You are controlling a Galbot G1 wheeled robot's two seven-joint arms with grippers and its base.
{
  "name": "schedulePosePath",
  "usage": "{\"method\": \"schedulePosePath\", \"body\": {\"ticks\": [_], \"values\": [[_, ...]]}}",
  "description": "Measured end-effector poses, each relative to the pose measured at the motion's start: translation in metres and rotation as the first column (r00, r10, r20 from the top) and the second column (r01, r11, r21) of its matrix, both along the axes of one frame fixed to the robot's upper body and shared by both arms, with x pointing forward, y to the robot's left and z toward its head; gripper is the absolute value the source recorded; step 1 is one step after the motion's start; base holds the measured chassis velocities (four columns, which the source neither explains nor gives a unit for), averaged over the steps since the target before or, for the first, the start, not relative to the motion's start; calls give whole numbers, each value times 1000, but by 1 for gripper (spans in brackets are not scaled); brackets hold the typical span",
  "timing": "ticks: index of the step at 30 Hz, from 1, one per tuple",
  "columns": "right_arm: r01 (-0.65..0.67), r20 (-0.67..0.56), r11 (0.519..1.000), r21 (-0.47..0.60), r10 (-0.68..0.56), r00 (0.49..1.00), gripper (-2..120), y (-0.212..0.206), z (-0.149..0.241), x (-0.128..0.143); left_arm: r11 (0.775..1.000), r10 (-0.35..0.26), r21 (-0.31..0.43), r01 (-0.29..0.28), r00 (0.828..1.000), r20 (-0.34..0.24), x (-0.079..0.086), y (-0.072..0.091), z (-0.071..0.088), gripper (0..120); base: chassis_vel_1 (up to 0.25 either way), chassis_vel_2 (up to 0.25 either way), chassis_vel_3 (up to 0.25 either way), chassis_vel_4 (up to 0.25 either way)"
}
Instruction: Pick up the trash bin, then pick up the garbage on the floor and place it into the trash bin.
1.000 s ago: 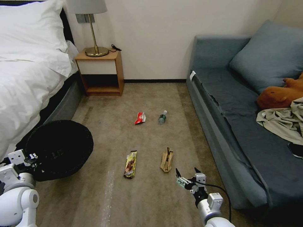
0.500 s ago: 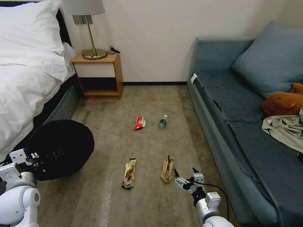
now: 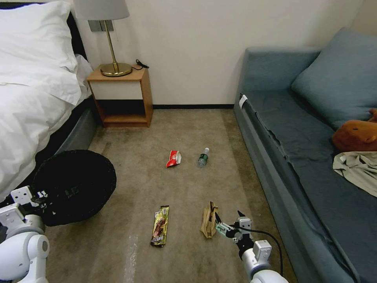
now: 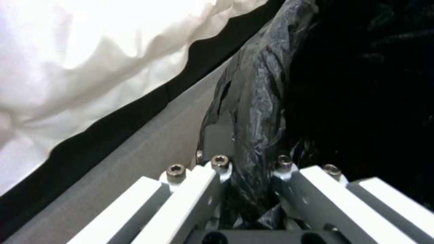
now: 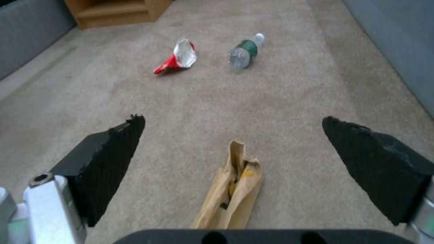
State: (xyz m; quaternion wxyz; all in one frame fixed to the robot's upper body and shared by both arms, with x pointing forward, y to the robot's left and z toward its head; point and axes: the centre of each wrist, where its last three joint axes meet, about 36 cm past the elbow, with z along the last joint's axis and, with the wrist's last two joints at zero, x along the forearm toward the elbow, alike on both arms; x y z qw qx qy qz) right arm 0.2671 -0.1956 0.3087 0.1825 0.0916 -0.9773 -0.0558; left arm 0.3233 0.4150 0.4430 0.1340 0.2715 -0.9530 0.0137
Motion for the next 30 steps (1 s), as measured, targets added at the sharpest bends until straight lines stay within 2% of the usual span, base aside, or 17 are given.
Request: {"method": "schedulePosePath", "body": {"ticks": [12,21,24,26,30], "values": [[-24,-20,1000,-15,23,1000,100,6,-9,3,1000,1,3,-1,1000,-2,-2,4,-2,2,-66,70,71,-64],[-46,-45,999,-6,46,998,100,10,-14,7,1000,-3,0,3,1000,2,4,3,-2,2,-74,76,74,-79],[-52,-57,999,-10,51,997,100,9,-15,9,1000,-10,-1,10,1000,3,7,2,-2,2,-21,16,8,-13],[-65,-84,997,-32,62,995,100,4,-15,11,999,-35,-2,35,999,10,18,-4,0,2,0,0,0,0],[-79,-109,995,-56,73,991,100,-4,-11,13,998,-61,1,61,998,11,27,-8,0,2,0,0,0,0]]}}
